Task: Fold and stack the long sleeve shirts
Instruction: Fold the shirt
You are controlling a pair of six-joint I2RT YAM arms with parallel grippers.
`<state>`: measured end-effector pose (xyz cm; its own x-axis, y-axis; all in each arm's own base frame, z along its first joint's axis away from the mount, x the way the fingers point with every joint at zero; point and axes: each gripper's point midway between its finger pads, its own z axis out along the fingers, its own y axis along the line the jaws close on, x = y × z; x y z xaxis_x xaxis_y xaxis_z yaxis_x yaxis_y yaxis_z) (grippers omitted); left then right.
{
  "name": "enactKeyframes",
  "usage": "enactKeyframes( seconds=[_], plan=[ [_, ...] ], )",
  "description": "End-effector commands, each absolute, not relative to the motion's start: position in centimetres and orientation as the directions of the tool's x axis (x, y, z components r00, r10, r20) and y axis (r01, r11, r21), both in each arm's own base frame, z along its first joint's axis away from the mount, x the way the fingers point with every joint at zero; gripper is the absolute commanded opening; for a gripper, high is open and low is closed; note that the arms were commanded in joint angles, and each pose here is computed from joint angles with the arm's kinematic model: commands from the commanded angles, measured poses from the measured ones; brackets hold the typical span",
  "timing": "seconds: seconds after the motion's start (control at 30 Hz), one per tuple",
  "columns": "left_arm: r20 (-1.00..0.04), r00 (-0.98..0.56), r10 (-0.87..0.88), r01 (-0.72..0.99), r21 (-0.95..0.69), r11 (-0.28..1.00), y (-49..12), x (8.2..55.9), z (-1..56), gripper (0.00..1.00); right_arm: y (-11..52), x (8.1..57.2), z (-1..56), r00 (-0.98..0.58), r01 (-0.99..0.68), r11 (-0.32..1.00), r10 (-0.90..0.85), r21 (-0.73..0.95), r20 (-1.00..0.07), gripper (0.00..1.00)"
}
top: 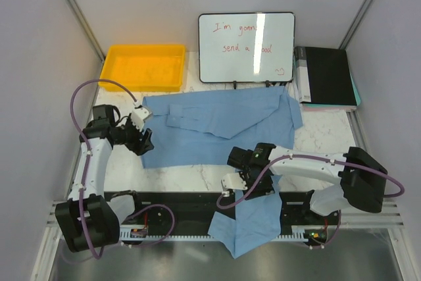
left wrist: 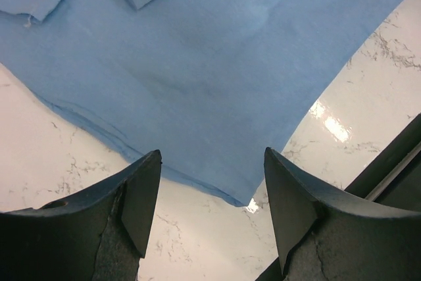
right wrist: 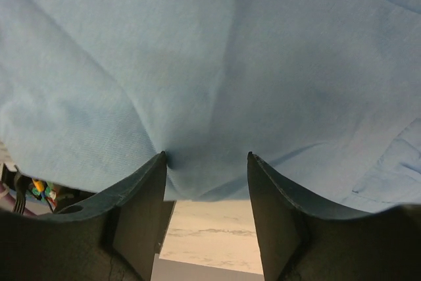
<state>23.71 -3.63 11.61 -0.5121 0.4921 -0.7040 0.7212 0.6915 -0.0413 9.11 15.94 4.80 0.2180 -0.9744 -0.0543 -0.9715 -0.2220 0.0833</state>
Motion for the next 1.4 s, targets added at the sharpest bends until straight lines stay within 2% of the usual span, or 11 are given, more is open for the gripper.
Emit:
enactKeyframes(
  seconds=[0.0,0.13,0.37,0.5,0.6,0.67,0.7,0.93,1.07,1.3,1.37],
  plan=[
    [-0.753,-0.472,0.458,0.733,-0.047,0.679,-4.3,24.4,13.4,0.70,16.4,10.6,3.2,0.154,-0.988,-0.154,-0.988,0.006,-0.012,0.56],
    [-0.736,-0.332,0.590,0.857,0.026,0.515,-4.9,21.7,12.0,0.70,17.1,10.1,4.0,0.157,-0.987,-0.159,-0.986,0.022,-0.061,0.47],
    [-0.695,-0.367,0.619,0.869,-0.018,0.495,-4.6,20.7,9.6,0.69,16.6,9.7,3.3,0.171,-0.983,-0.172,-0.985,0.058,-0.025,0.29],
    [-0.692,-0.363,0.624,0.871,-0.015,0.490,-4.5,20.9,9.6,0.68,16.8,10.0,3.1,0.170,-0.985,-0.172,-0.985,0.034,-0.034,0.00],
    [-0.689,-0.344,0.638,0.882,-0.004,0.472,-4.4,20.7,9.3,0.69,16.9,9.9,3.2,0.173,-0.984,-0.175,-0.984,0.037,-0.046,0.02],
    [-0.687,-0.337,0.643,0.886,0.000,0.464,-4.4,20.7,9.2,0.69,16.9,9.4,3.4,0.187,-0.980,-0.190,-0.981,0.065,-0.051,0.22],
    [-0.688,-0.340,0.641,0.884,-0.002,0.467,-4.4,20.8,9.3,0.69,17.1,9.3,3.4,0.197,-0.977,-0.201,-0.979,0.068,-0.057,0.42],
    [-0.698,-0.359,0.619,0.878,-0.027,0.478,-4.7,21.0,9.4,0.69,17.1,9.0,1.5,0.224,-0.972,-0.224,-0.975,0.070,-0.008,0.48],
    [-0.695,-0.369,0.617,0.872,-0.028,0.489,-4.5,21.1,9.2,0.69,17.0,9.7,0.1,0.198,-0.980,-0.198,-0.980,0.026,0.027,0.40],
    [-0.699,-0.301,0.649,0.900,0.016,0.435,-4.7,20.8,9.1,0.67,18.1,11.0,1.8,0.163,-0.984,-0.161,-0.987,-0.069,-0.018,0.03],
    [-0.693,-0.256,0.674,0.924,0.030,0.382,-4.9,20.3,9.3,0.66,18.8,11.0,3.5,0.164,-0.985,-0.160,-0.985,-0.071,-0.057,0.00]
  ],
)
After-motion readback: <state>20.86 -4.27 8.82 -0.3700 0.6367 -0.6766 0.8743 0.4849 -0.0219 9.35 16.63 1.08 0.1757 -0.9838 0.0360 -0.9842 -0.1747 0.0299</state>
